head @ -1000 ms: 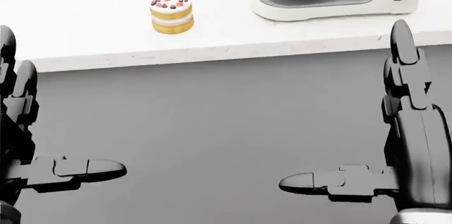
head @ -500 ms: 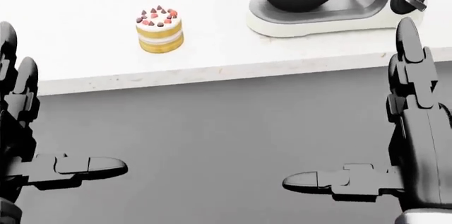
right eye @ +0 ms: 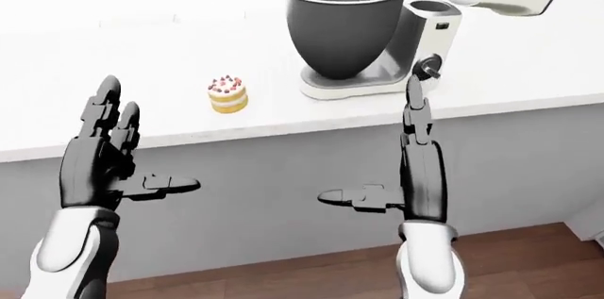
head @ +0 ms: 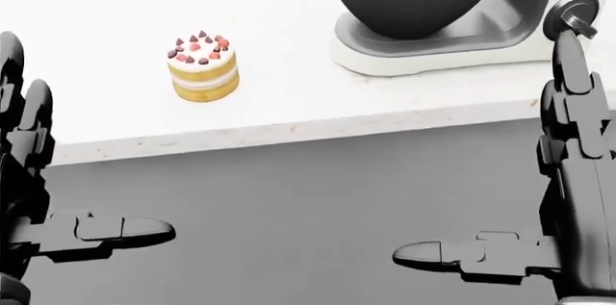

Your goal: Place the cake in the stand mixer bowl.

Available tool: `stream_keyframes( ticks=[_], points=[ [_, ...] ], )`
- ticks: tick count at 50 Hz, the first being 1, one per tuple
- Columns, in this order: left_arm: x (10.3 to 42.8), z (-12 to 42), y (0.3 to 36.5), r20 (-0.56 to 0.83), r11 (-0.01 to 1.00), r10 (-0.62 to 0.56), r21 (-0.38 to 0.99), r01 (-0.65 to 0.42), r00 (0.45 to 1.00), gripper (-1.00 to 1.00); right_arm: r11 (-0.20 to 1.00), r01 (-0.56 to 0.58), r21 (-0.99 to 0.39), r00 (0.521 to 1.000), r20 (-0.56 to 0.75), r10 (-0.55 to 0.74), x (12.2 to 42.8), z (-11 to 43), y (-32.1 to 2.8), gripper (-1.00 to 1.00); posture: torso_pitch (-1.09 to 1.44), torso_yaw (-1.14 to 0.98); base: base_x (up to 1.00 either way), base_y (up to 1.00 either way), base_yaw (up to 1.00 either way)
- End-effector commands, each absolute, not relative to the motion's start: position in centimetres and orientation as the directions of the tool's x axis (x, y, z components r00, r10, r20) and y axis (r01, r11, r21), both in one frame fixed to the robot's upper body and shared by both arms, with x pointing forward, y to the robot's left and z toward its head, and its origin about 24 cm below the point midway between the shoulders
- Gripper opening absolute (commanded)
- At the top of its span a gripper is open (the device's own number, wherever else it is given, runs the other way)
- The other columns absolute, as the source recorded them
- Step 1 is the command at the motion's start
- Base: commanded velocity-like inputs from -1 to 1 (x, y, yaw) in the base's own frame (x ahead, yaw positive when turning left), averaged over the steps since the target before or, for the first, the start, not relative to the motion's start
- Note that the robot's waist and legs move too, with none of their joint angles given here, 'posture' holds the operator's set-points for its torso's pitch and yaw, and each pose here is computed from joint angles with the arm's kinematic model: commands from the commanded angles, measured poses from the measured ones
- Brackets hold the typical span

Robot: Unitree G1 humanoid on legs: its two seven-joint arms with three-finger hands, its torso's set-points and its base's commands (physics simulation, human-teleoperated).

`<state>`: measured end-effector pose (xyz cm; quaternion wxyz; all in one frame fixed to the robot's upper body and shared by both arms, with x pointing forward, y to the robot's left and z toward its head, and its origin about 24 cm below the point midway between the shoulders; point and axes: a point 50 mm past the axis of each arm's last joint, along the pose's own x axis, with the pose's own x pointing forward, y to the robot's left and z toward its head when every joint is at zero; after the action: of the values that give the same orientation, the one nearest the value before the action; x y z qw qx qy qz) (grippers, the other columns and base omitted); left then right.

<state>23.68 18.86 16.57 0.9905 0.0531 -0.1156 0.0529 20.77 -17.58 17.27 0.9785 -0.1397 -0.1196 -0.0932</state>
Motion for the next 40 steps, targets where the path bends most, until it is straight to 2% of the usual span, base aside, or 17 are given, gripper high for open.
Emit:
stream_keyframes(
  ticks=[1,40],
  points=[
    [23.4,17.6,18.7,0.295,0.989,0.086,0.094,-0.118,0.952,1.00,0.940,0.230,-0.253,0.935,0.324,-0.142,20.4,18.3,-17.5,1.00,0.00,0.00,0.14,0.00,0.00],
    [22.7,19.9,19.0,0.349,0.986,0.099,0.093,-0.139,0.932,1.00,0.922,0.290,-0.256,0.919,0.344,-0.194,17.9,18.9,-19.0,1.00,0.00,0.00,0.14,0.00,0.00]
  ],
)
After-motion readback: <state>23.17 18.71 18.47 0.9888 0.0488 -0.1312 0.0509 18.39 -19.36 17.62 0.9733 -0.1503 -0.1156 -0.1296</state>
